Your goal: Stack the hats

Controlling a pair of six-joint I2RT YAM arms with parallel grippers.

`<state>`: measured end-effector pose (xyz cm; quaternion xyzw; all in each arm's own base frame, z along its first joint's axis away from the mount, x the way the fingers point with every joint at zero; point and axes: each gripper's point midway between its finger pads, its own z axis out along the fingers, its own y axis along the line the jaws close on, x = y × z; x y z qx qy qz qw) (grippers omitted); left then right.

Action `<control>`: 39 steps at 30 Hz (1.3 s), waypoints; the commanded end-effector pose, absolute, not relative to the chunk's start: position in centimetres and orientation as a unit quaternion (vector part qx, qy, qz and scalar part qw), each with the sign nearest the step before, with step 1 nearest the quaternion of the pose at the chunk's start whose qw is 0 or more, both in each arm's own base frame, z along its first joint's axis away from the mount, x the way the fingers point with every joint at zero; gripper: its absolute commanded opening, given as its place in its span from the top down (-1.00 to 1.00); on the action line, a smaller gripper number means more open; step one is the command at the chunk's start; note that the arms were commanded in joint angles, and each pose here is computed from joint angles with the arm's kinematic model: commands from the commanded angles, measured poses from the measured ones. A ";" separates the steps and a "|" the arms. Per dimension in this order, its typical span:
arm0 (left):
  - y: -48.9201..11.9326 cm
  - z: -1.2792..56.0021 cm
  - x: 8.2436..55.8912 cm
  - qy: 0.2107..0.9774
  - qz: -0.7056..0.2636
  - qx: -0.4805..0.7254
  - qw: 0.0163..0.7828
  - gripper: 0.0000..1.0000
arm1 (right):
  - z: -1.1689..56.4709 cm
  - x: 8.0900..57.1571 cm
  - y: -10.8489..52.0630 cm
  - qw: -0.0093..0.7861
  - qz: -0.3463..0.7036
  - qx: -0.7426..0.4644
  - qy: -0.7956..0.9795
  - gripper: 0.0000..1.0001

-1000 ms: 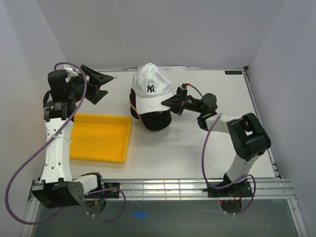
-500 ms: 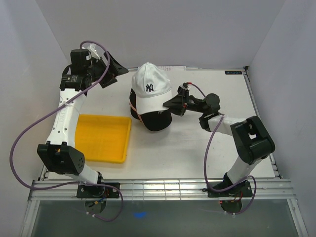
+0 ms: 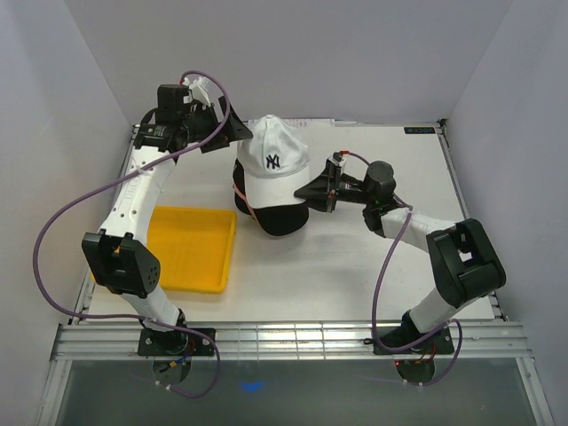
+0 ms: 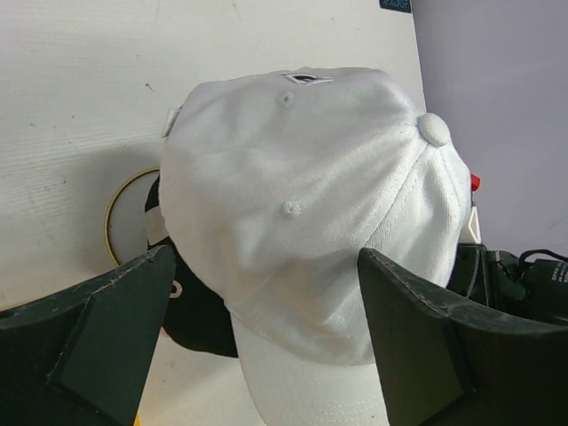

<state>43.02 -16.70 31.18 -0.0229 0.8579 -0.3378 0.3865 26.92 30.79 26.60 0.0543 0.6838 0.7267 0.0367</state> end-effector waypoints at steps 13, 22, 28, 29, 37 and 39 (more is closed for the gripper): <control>-18.0 30.9 42.4 0.848 -0.332 0.022 0.414 -0.68 | 25.1 28.9 29.5 0.116 0.666 0.083 0.733 -0.08; -17.8 29.9 41.9 0.851 -0.324 0.015 0.413 -0.51 | 23.9 29.1 28.6 0.138 0.643 0.127 0.742 -0.28; -17.4 30.4 41.6 0.849 -0.317 0.012 0.422 -0.49 | 22.9 29.1 27.6 0.161 0.619 0.177 0.748 -0.39; -17.2 30.4 41.6 0.849 -0.314 0.011 0.424 -0.48 | 22.8 29.0 27.5 0.165 0.618 0.182 0.747 -0.43; -17.1 30.3 41.6 0.853 -0.309 0.010 0.422 -0.45 | 22.2 26.8 30.0 0.171 0.611 0.213 0.743 -0.52; -17.1 30.1 41.6 0.853 -0.307 0.011 0.422 -0.44 | 22.0 25.8 31.5 0.166 0.612 0.212 0.744 -0.56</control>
